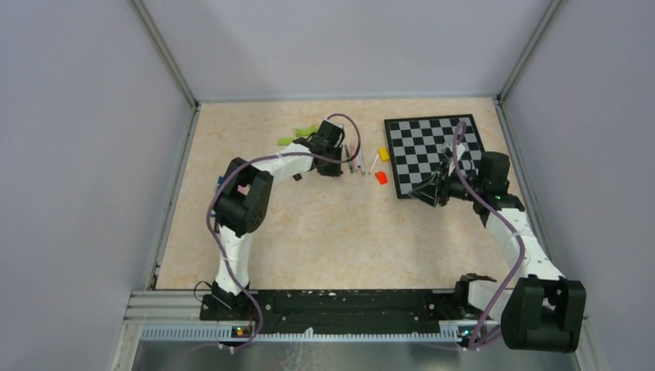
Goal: Open the pen caps
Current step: Place the pen cap at the center of the board.
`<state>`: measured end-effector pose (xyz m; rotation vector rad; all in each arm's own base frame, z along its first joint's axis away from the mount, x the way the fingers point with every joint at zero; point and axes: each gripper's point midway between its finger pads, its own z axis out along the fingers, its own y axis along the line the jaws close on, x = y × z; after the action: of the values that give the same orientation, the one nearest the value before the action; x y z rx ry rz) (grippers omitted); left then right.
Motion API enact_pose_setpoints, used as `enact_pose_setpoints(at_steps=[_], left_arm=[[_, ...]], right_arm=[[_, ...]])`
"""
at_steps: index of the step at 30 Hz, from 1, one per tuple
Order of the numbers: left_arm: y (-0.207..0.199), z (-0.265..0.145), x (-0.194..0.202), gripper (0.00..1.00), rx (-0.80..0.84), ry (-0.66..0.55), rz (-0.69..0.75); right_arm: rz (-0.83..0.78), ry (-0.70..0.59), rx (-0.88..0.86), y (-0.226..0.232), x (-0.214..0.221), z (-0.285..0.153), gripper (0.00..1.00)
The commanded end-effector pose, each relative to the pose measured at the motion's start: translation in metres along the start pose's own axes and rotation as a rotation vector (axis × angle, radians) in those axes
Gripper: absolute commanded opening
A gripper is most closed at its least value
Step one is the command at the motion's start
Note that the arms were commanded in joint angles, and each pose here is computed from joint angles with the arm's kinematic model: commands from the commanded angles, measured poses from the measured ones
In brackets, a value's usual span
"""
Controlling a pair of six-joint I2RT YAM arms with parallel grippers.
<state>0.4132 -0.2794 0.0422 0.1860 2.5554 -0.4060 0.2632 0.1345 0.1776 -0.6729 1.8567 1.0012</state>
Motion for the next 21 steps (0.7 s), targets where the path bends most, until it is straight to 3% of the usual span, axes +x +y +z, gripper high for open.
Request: enact_pose_setpoints(at_steps=[1,6,12,21], left_arm=[[0.009,0.002,-0.020,0.23,-0.068,-0.011,0.040],[0.017,0.008,-0.025,0.34,-0.122,0.004,0.055],[0.017,0.003,-0.034,0.37,-0.121,-0.002,0.067],[-0.004,-0.060,-0.074,0.37,-0.027,-0.188,0.121]], right_arm=[[-0.073,-0.055,-0.035,0.004,-0.014,-0.002,0.33],[-0.071,-0.057,-0.036,0.003,-0.013,-0.003,0.33],[-0.069,-0.061,-0.035,0.002,-0.013,-0.005,0.33],[-0.064,-0.066,-0.037,0.001,-0.012,-0.007,0.33]])
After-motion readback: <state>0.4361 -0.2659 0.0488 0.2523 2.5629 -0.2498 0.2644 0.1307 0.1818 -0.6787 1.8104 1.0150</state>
